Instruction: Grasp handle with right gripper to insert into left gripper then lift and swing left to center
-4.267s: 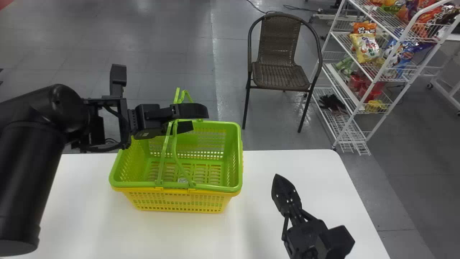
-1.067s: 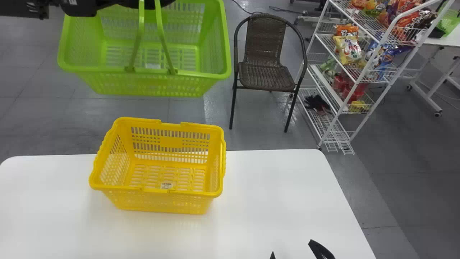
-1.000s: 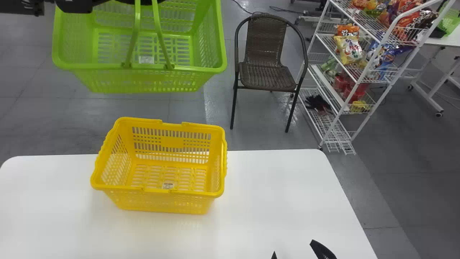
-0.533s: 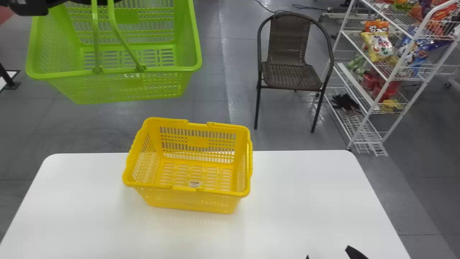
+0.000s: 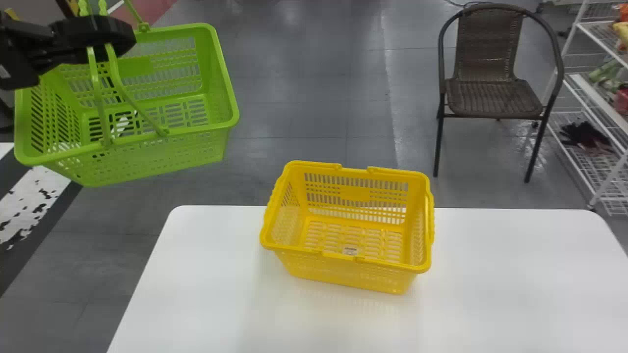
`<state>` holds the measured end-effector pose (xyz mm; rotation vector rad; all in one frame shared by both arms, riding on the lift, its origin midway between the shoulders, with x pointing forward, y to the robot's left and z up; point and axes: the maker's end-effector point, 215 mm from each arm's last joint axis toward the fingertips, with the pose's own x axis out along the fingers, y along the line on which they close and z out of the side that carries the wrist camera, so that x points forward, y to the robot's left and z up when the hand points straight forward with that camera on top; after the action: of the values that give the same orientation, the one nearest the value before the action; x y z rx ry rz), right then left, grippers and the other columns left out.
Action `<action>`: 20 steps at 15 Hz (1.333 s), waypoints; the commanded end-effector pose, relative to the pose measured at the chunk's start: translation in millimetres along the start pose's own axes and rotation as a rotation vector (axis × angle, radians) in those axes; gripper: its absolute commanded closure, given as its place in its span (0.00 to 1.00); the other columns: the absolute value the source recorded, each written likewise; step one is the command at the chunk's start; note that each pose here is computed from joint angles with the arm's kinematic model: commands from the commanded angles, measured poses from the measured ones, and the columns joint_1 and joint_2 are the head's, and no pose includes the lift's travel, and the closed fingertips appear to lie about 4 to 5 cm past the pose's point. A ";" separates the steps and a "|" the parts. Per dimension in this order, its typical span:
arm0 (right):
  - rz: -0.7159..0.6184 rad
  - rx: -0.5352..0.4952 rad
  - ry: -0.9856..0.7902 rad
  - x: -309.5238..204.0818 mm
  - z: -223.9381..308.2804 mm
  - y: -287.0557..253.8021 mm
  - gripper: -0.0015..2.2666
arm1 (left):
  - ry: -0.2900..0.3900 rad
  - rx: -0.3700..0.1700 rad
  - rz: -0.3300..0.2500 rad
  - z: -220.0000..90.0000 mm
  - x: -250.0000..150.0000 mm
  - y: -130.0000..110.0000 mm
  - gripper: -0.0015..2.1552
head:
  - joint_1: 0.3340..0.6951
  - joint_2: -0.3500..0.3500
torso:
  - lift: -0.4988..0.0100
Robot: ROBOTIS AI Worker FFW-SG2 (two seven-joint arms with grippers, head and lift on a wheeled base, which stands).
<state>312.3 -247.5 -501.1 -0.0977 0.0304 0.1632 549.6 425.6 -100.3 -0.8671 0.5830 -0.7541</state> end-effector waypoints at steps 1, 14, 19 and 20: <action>-0.015 0.002 -0.016 -4.2 5.1 -9.1 0.02 | -0.029 -0.012 0.053 -21.0 -43.4 25.9 0.96 | 1.00 0.81 | 0.98; -0.068 -0.013 -0.022 -13.9 10.5 -50.8 0.02 | 0.010 -0.057 0.125 -242.9 -138.6 53.7 0.96 | 1.00 0.98 | 0.98; -0.074 -0.018 -0.033 -12.5 15.9 -60.3 0.02 | 0.099 -0.108 0.059 -324.1 -101.0 39.4 0.96 | 1.00 0.83 | 0.98; -0.078 -0.021 -0.039 -12.6 18.8 -63.3 0.02 | 0.126 -0.117 0.043 -344.3 -90.0 33.6 0.96 | 1.00 0.77 | 0.98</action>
<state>309.6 -305.1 -480.0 -0.1146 -0.0062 0.0958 271.7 379.1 -286.8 -0.9072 0.7353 -0.7122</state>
